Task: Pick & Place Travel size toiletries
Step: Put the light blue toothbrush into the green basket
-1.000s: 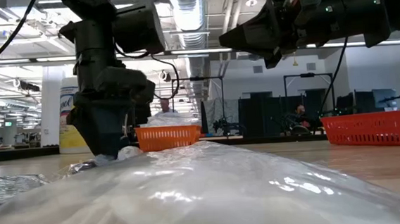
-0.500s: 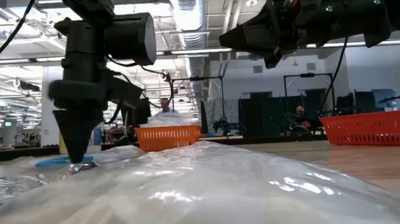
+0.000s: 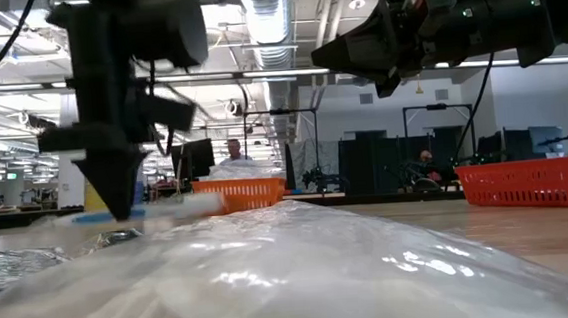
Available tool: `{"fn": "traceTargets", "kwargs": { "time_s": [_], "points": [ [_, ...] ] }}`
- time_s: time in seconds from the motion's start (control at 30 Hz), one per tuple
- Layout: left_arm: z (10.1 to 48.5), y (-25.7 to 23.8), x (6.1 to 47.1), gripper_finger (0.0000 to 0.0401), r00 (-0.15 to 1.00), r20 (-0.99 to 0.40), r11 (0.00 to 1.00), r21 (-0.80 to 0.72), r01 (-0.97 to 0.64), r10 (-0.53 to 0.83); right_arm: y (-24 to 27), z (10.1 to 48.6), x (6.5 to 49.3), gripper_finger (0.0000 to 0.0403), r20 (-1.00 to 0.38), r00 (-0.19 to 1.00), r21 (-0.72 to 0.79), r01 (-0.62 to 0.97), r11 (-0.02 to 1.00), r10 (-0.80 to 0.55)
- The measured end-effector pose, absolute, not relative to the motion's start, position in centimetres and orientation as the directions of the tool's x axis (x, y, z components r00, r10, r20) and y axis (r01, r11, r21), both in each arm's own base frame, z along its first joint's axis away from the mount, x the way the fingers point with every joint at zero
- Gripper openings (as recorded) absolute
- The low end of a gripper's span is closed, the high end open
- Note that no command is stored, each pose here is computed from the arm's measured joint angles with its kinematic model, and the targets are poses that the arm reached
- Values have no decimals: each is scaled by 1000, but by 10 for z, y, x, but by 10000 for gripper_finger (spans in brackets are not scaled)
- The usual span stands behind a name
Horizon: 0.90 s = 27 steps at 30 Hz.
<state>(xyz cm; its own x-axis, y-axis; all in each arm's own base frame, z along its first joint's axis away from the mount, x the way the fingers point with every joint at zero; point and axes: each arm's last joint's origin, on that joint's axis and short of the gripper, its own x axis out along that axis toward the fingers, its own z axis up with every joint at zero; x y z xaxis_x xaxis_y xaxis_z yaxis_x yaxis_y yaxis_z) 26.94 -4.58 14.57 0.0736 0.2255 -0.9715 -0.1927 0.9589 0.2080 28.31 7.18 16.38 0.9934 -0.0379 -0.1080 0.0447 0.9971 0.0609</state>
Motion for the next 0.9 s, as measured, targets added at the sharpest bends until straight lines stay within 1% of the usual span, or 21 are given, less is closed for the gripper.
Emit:
{"fn": "traceTargets", "kwargs": {
  "time_s": [0.13,0.33,0.43,0.53,0.7,0.9],
  "points": [
    [171,-57,260,8,167,-959,954,186,-234,228,72,163,283,0,-118,992,57,45,997,-38],
    [225,-80,227,7,386,-900,949,84,-305,203,72,162,283,0,-122,992,57,45,997,-38],
    [246,-93,206,7,466,-871,959,16,-281,152,72,162,283,0,-122,992,57,46,997,-38],
    [258,-104,187,7,517,-849,966,-33,-256,108,72,162,283,0,-122,992,57,46,997,-38],
    [263,-120,168,7,528,-847,974,-72,-216,54,72,162,283,0,-122,992,57,46,997,-38],
    [253,-139,150,7,420,-907,958,-102,-268,21,72,163,283,0,-121,992,58,46,997,-39]
  ]
}}
